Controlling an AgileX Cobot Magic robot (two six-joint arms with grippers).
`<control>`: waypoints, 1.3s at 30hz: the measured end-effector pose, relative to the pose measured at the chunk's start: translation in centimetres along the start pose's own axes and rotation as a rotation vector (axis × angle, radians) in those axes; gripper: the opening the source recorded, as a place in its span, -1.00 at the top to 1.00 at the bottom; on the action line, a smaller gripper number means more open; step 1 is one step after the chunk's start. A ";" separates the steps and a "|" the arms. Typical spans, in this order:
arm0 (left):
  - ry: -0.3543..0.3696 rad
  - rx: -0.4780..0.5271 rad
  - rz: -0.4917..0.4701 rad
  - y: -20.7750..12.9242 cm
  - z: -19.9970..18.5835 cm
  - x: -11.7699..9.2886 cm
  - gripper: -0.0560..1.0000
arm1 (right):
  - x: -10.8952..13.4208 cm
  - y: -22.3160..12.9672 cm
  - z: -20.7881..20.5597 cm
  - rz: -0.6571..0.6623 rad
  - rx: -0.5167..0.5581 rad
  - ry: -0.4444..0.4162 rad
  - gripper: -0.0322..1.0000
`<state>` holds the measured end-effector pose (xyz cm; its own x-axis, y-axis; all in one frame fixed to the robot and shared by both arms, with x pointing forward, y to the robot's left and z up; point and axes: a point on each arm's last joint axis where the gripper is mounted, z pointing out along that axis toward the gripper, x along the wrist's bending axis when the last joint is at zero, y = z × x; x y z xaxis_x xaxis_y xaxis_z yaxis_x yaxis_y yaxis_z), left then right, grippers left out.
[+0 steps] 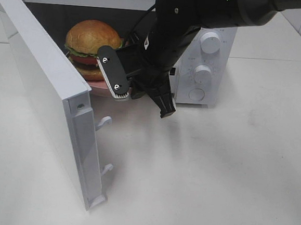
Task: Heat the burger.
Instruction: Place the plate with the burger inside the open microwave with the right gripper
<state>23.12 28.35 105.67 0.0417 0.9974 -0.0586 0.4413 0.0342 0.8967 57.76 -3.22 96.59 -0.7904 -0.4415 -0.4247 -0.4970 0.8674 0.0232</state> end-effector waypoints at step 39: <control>0.000 0.000 0.000 0.0 0.0 0.0 -0.95 | -7.3 -0.6 7.1 0.151 0.118 -0.101 0.82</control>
<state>23.12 28.35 105.67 0.0417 0.9974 -0.0586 0.4413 0.0342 0.8967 66.33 1.13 93.28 -0.8100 -0.2846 -0.5128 -0.3258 0.9454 -0.0099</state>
